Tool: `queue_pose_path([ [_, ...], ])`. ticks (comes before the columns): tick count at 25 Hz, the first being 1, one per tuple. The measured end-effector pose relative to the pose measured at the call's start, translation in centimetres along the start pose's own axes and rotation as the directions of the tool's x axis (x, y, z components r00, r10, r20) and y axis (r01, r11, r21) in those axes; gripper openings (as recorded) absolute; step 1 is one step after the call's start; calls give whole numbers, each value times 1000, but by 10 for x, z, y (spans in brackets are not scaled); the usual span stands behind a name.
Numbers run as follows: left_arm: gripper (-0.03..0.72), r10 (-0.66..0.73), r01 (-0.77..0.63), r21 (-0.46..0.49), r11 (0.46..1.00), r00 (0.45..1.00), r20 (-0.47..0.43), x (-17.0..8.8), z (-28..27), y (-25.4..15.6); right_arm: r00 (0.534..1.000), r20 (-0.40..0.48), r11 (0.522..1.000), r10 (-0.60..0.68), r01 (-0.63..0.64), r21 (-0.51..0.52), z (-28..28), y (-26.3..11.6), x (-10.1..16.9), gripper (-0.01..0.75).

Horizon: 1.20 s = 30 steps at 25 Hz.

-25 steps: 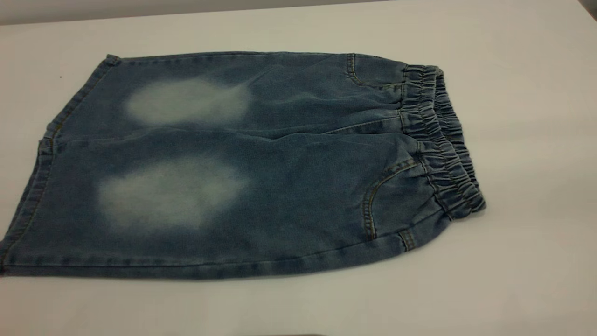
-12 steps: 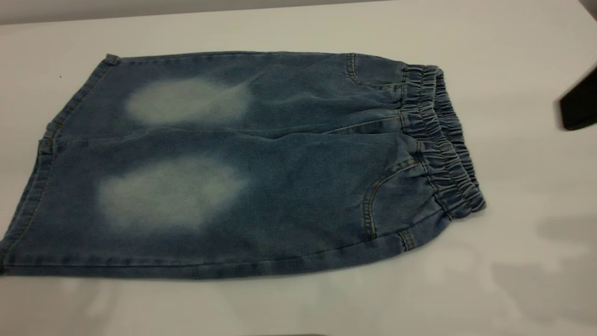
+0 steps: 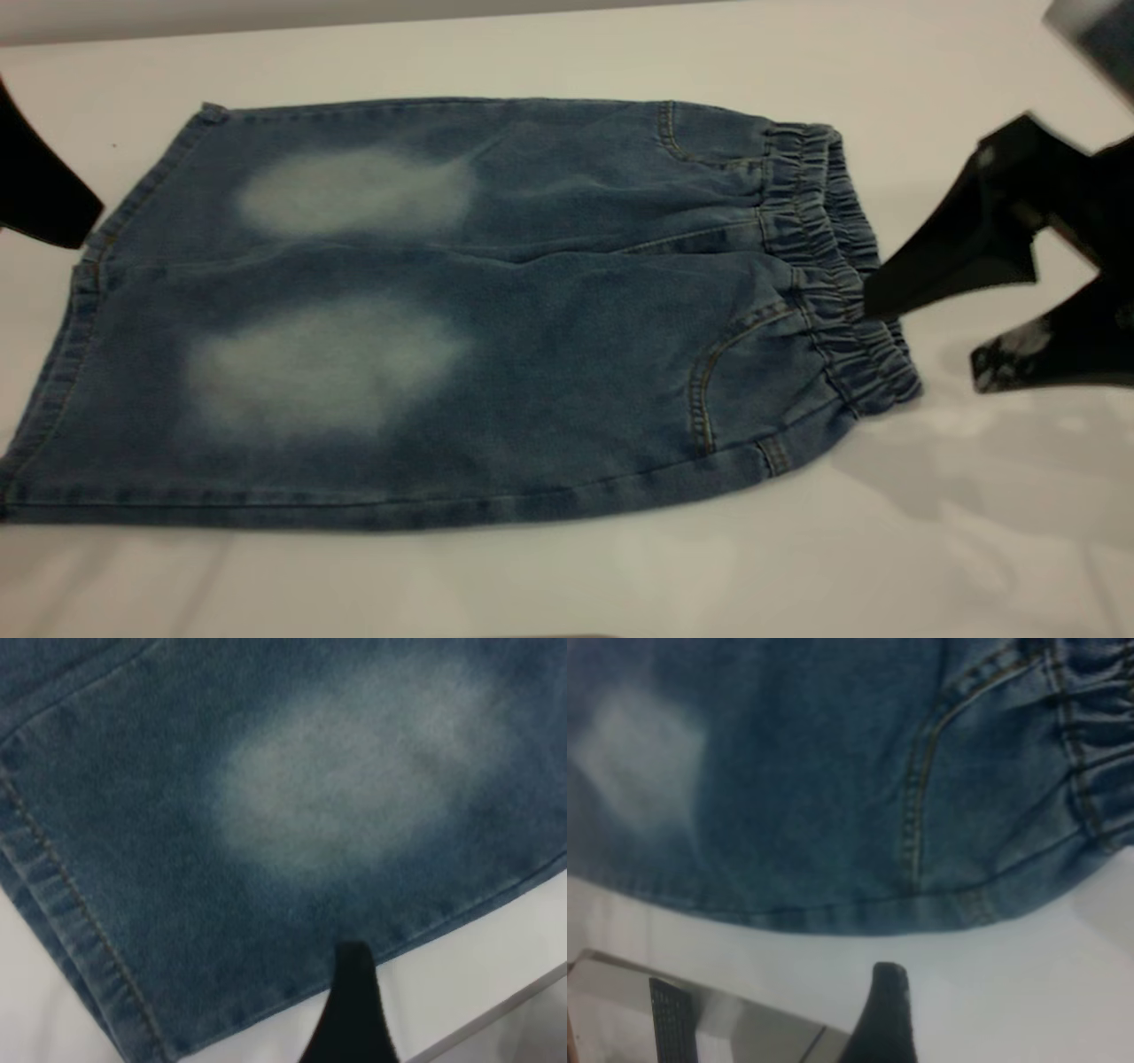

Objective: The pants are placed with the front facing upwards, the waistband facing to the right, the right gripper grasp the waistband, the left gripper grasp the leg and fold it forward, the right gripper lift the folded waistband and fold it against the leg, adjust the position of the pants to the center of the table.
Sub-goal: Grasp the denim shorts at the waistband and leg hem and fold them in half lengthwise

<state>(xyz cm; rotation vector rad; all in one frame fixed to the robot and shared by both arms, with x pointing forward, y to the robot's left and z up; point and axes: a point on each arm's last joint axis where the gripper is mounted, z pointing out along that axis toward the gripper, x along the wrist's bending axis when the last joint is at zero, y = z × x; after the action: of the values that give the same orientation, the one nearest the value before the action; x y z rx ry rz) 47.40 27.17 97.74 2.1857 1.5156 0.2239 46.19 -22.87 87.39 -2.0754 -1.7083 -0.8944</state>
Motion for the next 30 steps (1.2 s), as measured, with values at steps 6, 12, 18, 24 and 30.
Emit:
queue_pose_path([
  [6,533,-7,7,27,1000,1000,10,3,13,5,1000,23,999,11,-12,43,25,6,-17,589],
  [12,533,52,-53,33,998,998,45,-17,23,9,999,35,997,18,-20,73,46,18,-27,589],
  [18,533,103,-105,26,994,993,64,-31,27,12,999,39,995,34,-37,94,55,19,-33,589],
  [24,533,102,-104,20,994,993,62,-31,27,12,1000,25,997,5,-7,80,57,27,-31,589],
  [30,533,102,-104,19,994,993,61,-31,27,13,1000,-11,998,-20,20,66,58,36,-25,589],
])
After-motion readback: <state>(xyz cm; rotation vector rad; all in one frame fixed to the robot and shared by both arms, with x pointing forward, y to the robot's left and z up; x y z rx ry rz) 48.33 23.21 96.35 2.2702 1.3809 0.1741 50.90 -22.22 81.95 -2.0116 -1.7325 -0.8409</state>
